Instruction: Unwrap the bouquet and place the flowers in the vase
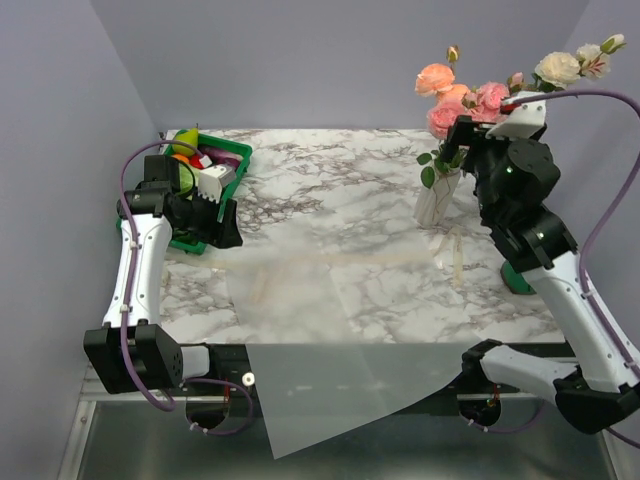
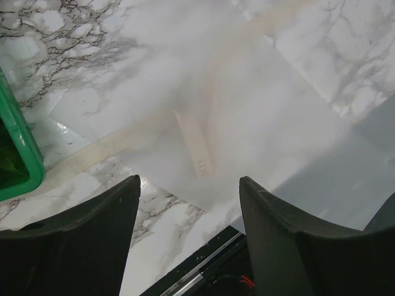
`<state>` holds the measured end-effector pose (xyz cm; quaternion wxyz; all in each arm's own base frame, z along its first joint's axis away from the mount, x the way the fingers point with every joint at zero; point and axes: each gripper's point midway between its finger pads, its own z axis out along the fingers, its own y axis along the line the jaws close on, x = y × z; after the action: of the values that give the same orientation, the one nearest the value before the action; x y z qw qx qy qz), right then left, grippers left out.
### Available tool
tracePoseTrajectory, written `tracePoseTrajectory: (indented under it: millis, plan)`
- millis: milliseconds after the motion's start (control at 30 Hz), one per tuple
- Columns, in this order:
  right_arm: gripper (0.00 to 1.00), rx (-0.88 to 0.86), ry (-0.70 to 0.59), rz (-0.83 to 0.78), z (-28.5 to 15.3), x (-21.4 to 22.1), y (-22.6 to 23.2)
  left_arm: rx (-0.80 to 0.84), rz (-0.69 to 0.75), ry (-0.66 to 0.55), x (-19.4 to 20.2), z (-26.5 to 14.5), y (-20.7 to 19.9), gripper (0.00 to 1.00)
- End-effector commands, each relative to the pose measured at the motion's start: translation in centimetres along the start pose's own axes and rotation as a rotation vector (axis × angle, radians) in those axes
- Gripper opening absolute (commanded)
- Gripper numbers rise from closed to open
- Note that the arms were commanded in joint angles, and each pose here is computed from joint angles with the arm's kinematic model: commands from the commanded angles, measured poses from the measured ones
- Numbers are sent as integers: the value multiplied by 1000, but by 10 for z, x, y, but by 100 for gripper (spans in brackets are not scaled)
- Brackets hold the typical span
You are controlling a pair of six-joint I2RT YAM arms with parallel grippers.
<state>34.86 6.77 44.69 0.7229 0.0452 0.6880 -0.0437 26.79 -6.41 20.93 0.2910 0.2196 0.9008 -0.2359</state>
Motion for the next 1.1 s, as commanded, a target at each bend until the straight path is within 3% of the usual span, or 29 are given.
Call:
tracePoseTrajectory:
  millis: [0, 67, 367, 1067]
  plan:
    - [100, -183, 15, 98, -48, -4, 8, 18, 4, -20, -2, -7, -8, 75]
    - [100, -294, 35, 101, -63, 2, 21, 18, 0, -26, -2, -7, -8, 76]
    - [100, -492, 253, 75, -102, 80, 42, 2, -20, -48, -5, -8, -8, 79]
    - [100, -638, 320, 145, -105, 123, 79, -115, -36, -88, -9, -6, 12, 99]
